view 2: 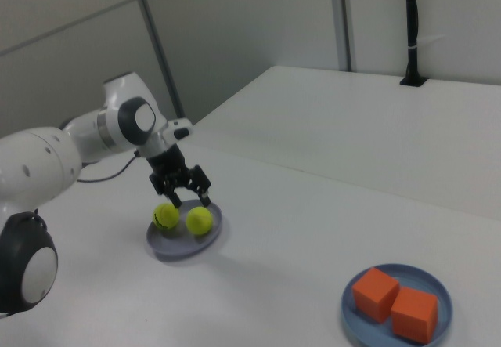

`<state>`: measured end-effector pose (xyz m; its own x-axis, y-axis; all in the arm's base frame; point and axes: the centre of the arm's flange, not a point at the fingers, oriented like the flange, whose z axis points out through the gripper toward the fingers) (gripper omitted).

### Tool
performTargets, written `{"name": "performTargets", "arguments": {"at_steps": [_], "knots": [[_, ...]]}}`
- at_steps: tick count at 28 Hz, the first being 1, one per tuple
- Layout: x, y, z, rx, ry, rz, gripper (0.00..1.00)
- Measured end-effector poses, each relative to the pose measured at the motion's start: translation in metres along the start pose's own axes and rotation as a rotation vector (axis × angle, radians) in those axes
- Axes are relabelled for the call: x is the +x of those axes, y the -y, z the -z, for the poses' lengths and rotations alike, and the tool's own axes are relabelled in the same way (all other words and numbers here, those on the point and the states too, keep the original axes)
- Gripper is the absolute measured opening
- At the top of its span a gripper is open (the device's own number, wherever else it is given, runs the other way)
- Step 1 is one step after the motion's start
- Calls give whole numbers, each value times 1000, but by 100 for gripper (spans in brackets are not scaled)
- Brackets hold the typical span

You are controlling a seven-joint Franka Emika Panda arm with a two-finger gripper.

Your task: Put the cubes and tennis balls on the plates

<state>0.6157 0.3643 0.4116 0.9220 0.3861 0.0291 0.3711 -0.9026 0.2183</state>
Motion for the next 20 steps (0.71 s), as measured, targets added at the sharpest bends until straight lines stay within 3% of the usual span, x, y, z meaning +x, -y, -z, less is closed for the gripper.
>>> {"name": "performTargets", "arguments": {"at_steps": [6,9,15,20], "knots": [[-6,-79,67,62,-77,-124,100],[-11,-120,84,73,-95,-186,100],[-27,-214,82,58,-65,-317,100],[-55,-273,74,33,53,-358,100]]}}
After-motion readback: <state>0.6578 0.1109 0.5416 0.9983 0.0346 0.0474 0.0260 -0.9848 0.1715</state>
